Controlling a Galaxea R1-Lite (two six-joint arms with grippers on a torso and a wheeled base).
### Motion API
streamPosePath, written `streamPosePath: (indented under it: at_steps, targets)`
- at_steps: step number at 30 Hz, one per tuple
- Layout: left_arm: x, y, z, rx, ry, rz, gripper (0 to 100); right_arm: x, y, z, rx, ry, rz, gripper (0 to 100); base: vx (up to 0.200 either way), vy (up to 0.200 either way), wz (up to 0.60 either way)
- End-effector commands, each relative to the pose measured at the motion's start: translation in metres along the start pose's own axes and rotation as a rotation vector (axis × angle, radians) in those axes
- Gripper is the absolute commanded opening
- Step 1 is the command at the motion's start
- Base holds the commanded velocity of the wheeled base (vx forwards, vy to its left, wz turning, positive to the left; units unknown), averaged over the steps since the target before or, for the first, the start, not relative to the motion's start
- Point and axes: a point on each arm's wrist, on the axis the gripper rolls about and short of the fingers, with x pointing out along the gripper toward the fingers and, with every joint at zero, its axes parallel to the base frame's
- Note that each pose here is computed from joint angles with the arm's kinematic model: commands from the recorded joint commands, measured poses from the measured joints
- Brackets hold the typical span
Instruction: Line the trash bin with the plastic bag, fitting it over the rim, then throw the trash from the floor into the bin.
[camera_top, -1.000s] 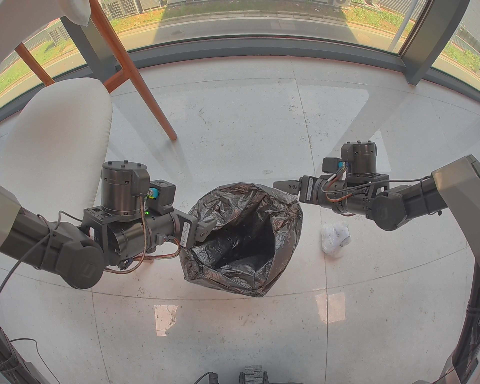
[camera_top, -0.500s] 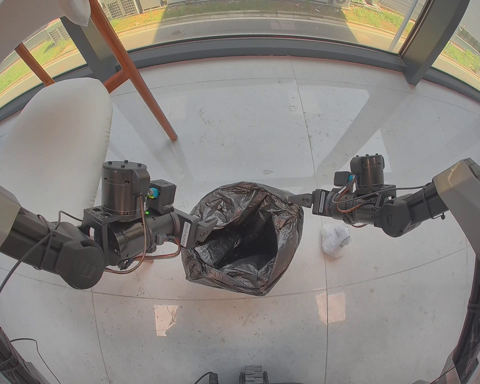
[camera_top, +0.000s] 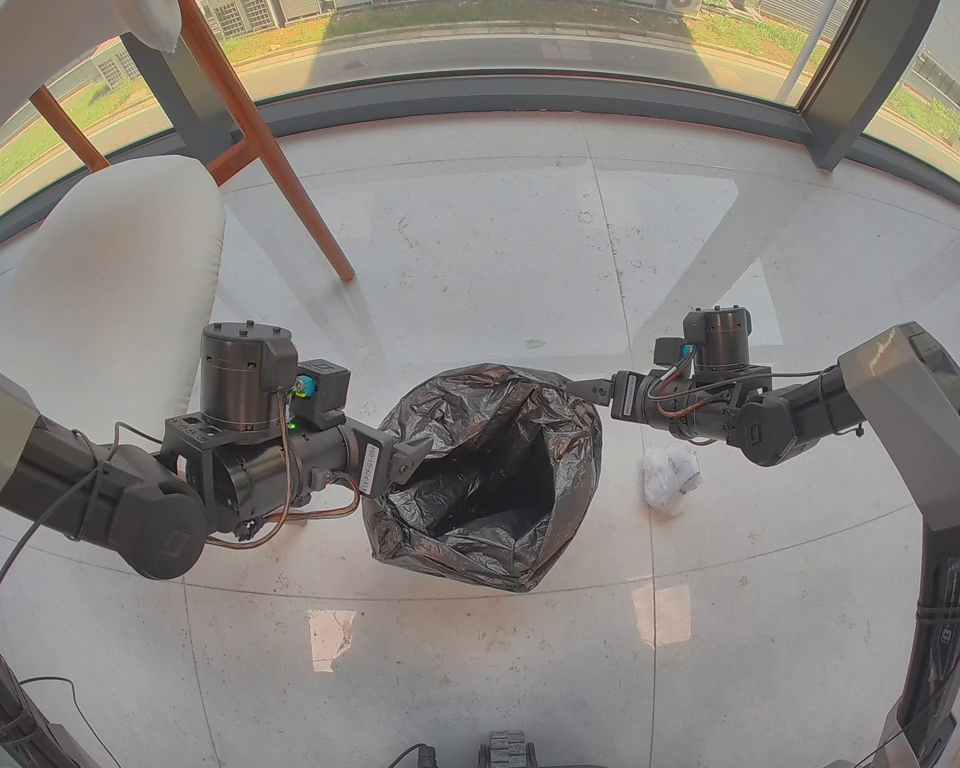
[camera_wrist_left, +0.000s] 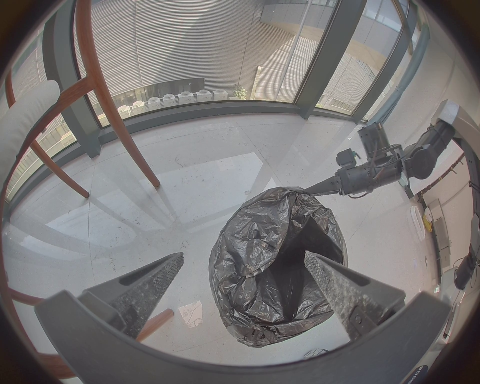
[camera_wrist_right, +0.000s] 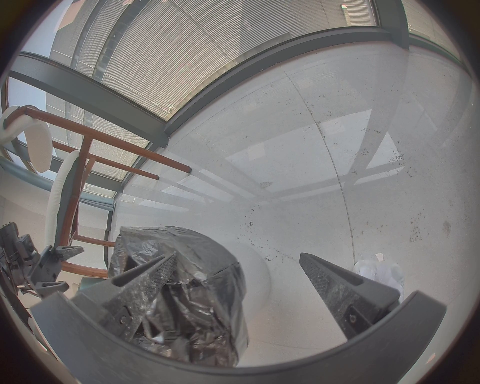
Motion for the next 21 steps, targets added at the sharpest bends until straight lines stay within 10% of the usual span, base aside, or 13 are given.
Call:
streamPosePath:
  at_steps: [1,8,12,21]
  targets:
    - [-0.005,0.001,0.000,0.000,-0.001,0.002,100,0.015,-0.019,-0.008,0.008,0.015,-0.029,100,0.000,0.000,0.00]
    - [-0.016,0.003,-0.002,-0.005,-0.002,0.000,100,-0.043,-0.069,0.067,-0.010,-0.165,-0.145,100,0.000,0.000,0.00]
    - [-0.016,0.003,-0.001,-0.004,-0.006,-0.001,100,-0.096,-0.078,0.082,0.047,-0.109,-0.206,100,0.000,0.000,0.00]
    - [-0.016,0.002,0.003,0.009,-0.024,-0.028,100,-0.127,-0.099,0.002,0.115,0.193,-0.297,100,0.000,0.000,0.00]
